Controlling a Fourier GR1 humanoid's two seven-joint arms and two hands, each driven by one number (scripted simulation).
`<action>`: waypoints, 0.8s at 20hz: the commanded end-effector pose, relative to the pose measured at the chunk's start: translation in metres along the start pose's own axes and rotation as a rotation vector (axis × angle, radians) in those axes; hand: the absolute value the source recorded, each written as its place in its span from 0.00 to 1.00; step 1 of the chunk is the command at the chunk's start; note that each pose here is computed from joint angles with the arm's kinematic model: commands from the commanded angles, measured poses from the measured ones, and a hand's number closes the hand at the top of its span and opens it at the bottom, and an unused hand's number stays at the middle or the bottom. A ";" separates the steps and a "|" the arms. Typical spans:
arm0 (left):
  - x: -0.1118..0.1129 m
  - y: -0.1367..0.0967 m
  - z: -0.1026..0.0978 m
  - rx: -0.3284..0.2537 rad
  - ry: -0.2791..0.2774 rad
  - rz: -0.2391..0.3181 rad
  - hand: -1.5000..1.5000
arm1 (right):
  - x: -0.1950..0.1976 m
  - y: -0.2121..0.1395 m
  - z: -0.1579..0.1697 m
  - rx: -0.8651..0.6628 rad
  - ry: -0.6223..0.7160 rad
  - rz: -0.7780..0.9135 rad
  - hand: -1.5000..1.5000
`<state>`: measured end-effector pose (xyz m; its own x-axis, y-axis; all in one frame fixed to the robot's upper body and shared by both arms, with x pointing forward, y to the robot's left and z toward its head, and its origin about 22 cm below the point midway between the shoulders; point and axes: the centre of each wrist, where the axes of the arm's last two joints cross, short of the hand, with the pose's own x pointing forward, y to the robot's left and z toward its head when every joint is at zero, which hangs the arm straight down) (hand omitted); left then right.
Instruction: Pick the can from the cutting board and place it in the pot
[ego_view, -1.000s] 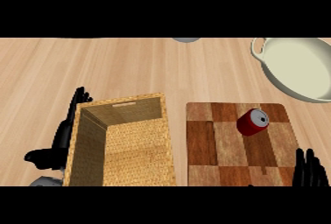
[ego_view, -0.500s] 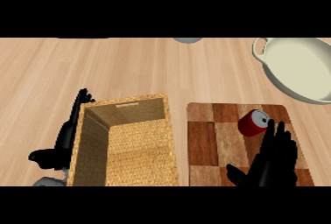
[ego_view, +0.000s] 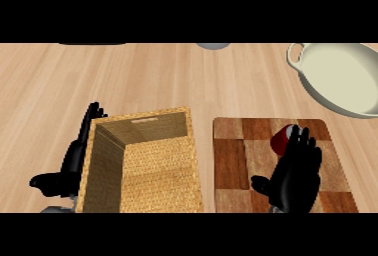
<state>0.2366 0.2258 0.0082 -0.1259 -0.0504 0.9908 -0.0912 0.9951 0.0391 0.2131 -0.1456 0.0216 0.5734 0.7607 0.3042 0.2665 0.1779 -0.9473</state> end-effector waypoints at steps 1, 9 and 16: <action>-0.004 0.000 0.002 0.005 -0.002 -0.006 0.50 | -0.008 0.012 -0.025 -0.019 0.022 -0.009 0.00; -0.006 0.001 -0.003 0.003 0.009 -0.011 0.50 | -0.001 0.007 -0.030 -0.002 0.054 -0.003 0.00; -0.005 0.009 0.006 -0.020 -0.008 0.000 0.50 | -0.008 0.040 -0.045 -0.107 -0.005 0.070 1.00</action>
<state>0.2427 0.2273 0.0023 -0.1308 -0.0544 0.9899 -0.0942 0.9947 0.0422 0.2421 -0.1644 -0.0011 0.5917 0.7555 0.2813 0.2725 0.1410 -0.9518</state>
